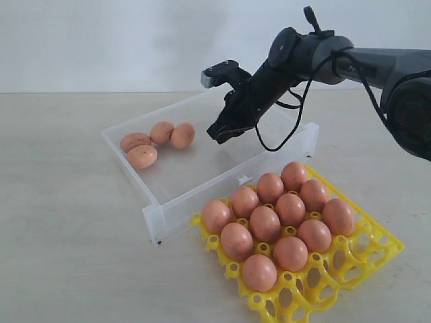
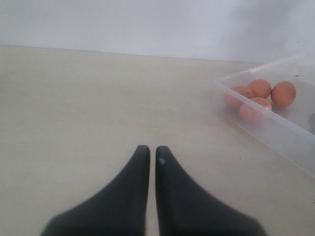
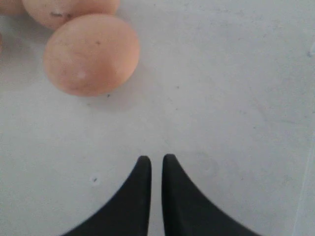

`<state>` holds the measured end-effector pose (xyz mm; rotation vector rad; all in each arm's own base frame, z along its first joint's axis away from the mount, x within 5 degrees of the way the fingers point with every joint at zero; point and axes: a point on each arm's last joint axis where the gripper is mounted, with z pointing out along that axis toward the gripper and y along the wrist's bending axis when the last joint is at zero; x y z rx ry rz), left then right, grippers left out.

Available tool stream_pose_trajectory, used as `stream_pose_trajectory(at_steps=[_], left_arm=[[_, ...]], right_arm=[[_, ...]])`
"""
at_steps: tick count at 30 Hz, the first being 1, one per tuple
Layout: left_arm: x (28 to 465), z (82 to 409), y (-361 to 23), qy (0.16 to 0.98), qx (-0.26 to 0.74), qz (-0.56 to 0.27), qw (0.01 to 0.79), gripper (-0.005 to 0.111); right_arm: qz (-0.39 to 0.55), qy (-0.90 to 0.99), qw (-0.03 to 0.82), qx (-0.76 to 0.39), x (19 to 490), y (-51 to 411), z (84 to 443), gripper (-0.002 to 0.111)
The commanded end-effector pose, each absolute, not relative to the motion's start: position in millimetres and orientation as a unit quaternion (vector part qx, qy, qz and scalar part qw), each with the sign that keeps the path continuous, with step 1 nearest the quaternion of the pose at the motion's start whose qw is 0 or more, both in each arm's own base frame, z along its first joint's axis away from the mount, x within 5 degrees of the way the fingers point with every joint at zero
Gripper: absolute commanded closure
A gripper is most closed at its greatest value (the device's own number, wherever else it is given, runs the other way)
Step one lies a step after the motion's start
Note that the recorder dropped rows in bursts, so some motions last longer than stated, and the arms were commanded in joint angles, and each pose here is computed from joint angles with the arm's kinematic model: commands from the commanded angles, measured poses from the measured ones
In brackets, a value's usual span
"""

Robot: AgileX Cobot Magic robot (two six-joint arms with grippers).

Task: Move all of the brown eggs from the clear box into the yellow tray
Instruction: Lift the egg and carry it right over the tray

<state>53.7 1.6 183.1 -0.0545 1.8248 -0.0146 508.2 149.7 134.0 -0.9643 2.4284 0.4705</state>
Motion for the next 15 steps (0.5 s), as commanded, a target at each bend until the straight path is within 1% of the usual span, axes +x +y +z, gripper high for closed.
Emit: stream_pose_trajectory(at_steps=[1,3,5,6,7,8,10,13,15], left_arm=[[54,183,2,0.789,-0.026,-0.007,0.613,0.103],[54,183,2,0.789,-0.026,-0.007,0.613,0.103],[54,183,2,0.789,-0.026,-0.007,0.613,0.103],[54,183,2,0.789,-0.026,-0.007,0.613,0.103],[54,183,2,0.789,-0.026,-0.007,0.613,0.103],[54,183,2,0.789,-0.026,-0.007,0.613,0.103],[54,183,2,0.789,-0.026,-0.007,0.613,0.103],[54,183,2,0.789,-0.026,-0.007,0.613,0.103],[54,183,2,0.789,-0.026,-0.007,0.613,0.103]], right_arm=[[0.185,0.885,0.268,-0.333,512,147,144,0.089],[0.204,0.881,0.285,-0.317,514,151,147,0.071],[0.227,0.876,0.312,-0.289,518,154,152,0.055],[0.241,0.875,0.321,-0.269,519,156,154,0.052],[0.255,0.875,0.327,-0.249,520,157,156,0.050],[0.275,0.875,0.334,-0.216,522,158,159,0.050],[0.287,0.872,0.346,-0.195,525,159,162,0.050],[0.261,0.857,0.371,-0.244,526,159,162,0.050],[0.253,0.850,0.372,-0.275,525,159,162,0.050]])
